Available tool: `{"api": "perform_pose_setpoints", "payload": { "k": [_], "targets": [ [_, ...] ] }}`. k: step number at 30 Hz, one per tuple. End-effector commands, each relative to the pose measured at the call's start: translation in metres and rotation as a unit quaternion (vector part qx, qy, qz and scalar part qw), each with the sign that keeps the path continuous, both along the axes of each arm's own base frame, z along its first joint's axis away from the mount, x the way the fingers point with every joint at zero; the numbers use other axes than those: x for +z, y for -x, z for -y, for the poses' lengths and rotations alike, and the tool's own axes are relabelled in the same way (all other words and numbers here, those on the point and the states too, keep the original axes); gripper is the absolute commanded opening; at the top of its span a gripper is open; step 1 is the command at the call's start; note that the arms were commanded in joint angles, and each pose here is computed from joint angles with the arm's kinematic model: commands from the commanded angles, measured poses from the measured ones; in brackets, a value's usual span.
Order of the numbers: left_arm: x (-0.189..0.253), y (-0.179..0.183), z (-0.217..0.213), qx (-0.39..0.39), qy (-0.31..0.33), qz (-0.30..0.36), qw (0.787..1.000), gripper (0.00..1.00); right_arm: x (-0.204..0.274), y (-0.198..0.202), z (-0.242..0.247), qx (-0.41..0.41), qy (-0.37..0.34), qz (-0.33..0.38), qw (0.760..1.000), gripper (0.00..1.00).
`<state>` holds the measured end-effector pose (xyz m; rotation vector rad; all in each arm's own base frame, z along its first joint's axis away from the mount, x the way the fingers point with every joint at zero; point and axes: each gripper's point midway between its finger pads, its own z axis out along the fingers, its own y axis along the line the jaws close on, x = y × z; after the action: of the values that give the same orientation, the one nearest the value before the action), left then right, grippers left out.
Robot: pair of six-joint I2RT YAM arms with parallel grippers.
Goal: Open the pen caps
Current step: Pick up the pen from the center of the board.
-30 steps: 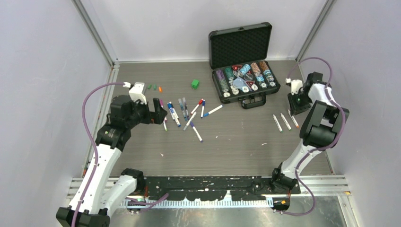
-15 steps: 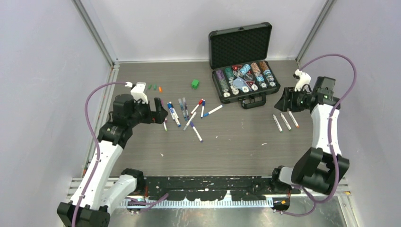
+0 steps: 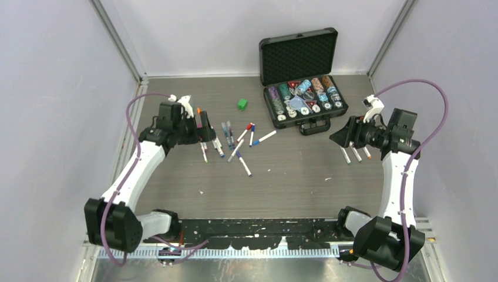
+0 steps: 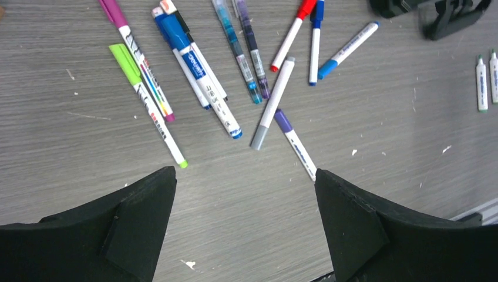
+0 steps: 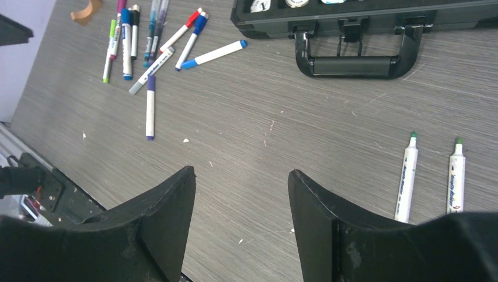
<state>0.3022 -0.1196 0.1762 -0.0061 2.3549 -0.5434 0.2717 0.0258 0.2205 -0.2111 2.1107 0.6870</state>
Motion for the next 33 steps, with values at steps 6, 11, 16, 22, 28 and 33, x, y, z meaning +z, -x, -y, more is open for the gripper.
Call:
{"api": "perform_pose_setpoints", "payload": {
  "k": [6, 11, 16, 22, 28, 33],
  "targets": [
    [-0.028, -0.028, -0.021, 0.13, -0.032, -0.096, 0.986, 0.77, 0.019, 0.004, -0.01, 0.023, -0.011, 0.029, 0.999, 0.64],
    [-0.039, -0.038, -0.029, 0.156, -0.054, -0.097, 0.981, 0.72, 0.019, 0.005, -0.009, 0.021, -0.009, 0.027, 0.999, 0.64],
    [-0.053, -0.045, -0.03, 0.168, -0.065, -0.113, 0.977, 0.64, 0.02, 0.005, -0.009, 0.022, -0.01, 0.029, 0.999, 0.64],
    [-0.071, -0.049, -0.025, 0.175, -0.08, -0.13, 0.973, 0.58, 0.018, 0.005, -0.01, 0.023, -0.011, 0.028, 0.999, 0.64],
    [-0.095, -0.046, -0.028, 0.185, -0.128, -0.164, 0.96, 0.51, 0.017, 0.004, -0.009, 0.022, -0.01, 0.027, 0.999, 0.64],
    [-0.114, -0.044, -0.024, 0.179, -0.135, -0.187, 0.956, 0.48, 0.017, 0.004, -0.009, 0.023, -0.012, 0.025, 0.999, 0.65]
  ]
}}
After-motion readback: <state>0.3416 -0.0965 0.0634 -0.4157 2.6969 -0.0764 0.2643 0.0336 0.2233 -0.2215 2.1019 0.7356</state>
